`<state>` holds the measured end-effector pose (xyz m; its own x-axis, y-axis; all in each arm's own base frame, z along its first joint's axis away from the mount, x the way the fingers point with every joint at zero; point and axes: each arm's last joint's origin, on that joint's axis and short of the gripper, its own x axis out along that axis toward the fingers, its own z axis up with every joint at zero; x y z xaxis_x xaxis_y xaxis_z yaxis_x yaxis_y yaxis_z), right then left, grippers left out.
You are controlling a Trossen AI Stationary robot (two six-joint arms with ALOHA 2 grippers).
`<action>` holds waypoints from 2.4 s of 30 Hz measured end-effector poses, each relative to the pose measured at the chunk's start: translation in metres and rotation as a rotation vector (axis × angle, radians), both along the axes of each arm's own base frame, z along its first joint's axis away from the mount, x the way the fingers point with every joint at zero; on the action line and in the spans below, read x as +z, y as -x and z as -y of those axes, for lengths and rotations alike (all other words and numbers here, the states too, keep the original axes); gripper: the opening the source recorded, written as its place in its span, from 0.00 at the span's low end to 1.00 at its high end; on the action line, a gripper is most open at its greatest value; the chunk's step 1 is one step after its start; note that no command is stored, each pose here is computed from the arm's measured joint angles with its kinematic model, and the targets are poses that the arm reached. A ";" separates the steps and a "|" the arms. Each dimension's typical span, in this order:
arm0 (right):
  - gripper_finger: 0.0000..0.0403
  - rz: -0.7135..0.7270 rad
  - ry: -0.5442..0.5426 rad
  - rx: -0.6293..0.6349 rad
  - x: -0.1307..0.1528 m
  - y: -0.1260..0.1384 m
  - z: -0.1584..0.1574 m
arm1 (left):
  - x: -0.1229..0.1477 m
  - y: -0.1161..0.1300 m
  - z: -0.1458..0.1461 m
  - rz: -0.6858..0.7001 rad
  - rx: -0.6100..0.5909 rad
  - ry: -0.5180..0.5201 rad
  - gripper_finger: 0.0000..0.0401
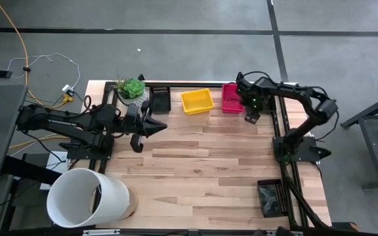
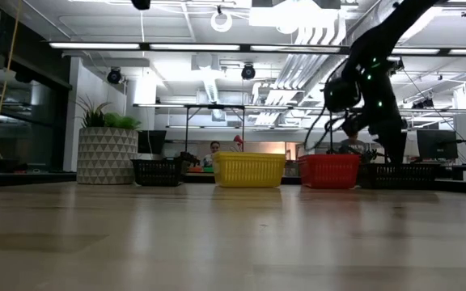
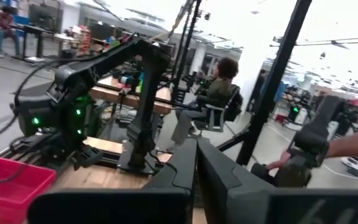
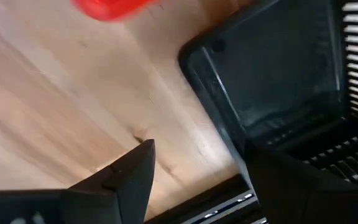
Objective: Stack baskets by color
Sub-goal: Stack the top right black bin on the left black bin
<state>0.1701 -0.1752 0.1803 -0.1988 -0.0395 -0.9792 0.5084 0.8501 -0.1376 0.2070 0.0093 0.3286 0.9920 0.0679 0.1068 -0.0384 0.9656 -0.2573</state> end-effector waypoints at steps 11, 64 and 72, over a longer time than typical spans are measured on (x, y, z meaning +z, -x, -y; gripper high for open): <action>0.21 -0.086 0.033 -0.032 -0.015 0.007 0.017 | 0.000 0.000 -0.001 0.000 0.055 0.007 0.00; 0.00 0.086 0.880 1.606 0.053 -0.317 -0.091 | 0.052 0.057 -0.003 0.425 0.000 0.039 0.00; 0.00 -0.032 0.840 1.677 0.017 -0.334 -0.060 | 0.052 0.057 -0.003 0.425 -0.001 0.077 0.00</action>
<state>0.5039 -0.1153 0.1978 0.5359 -0.5935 -0.6005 -0.6839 0.1119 -0.7209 0.1501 0.0127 0.3804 0.8611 0.0908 0.5002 0.0870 0.9430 -0.3211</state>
